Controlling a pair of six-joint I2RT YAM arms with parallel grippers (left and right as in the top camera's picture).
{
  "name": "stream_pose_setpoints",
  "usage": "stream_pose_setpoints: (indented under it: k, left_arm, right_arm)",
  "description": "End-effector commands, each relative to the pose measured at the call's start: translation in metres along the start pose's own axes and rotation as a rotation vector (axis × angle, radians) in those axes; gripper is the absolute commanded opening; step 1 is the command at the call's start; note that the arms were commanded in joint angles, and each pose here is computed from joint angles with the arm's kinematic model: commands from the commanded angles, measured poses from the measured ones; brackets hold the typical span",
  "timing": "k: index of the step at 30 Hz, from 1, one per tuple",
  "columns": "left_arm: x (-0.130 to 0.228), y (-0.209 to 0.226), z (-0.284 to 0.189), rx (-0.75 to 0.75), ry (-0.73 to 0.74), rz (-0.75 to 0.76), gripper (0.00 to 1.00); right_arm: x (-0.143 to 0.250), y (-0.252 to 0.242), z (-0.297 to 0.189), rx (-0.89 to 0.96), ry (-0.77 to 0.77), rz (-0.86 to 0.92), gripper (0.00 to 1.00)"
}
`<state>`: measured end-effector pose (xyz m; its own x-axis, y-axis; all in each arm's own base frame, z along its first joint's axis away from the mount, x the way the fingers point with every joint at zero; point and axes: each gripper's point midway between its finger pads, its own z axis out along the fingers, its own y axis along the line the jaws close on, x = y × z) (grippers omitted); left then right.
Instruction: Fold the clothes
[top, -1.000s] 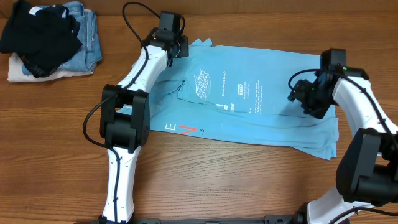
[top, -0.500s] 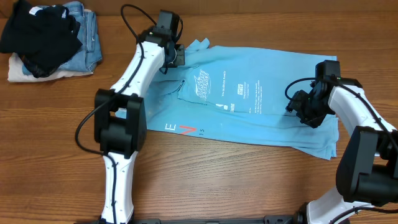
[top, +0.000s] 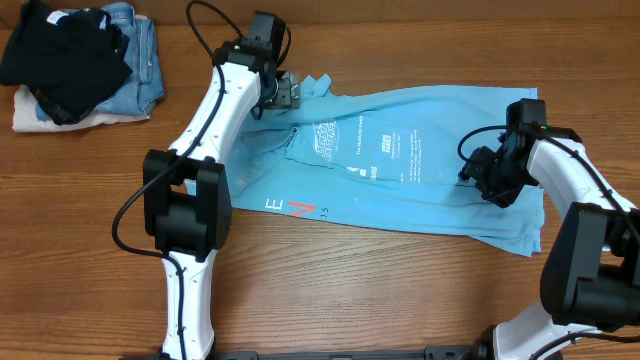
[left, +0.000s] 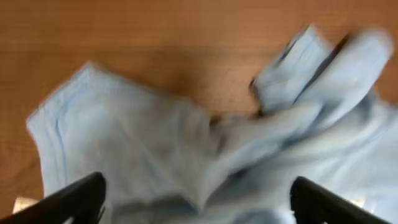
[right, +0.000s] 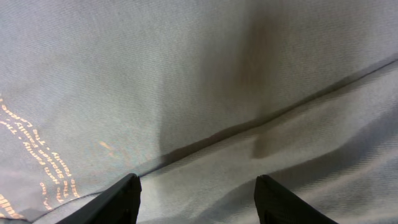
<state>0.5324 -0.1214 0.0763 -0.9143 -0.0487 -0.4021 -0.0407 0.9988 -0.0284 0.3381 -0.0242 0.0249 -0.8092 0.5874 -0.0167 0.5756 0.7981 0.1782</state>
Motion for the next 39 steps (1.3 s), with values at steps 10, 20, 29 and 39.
stream_pose_setpoints:
  k: [10, 20, 29, 39]
  left_arm:
    - [-0.060, -0.054, -0.003, 0.246, -0.250, 0.148, 0.83]
    - [-0.025, -0.104, 0.021, 0.170, -0.221, 0.387, 0.91]
    - [-0.009, -0.116, 0.049, 0.091, -0.210, 0.438, 0.88]
    - [-0.022, -0.098, 0.063, 0.079, -0.233, 0.382, 0.82]
  right_arm:
    - [0.004, 0.001, 0.006, -0.004, 0.020, 0.004, 0.64]
    - [0.004, 0.001, 0.006, -0.005, 0.021, 0.004, 0.64]
    - [0.008, 0.002, 0.006, -0.012, 0.037, 0.002, 0.64]
    - [0.008, 0.002, 0.006, -0.012, 0.038, 0.002, 0.64]
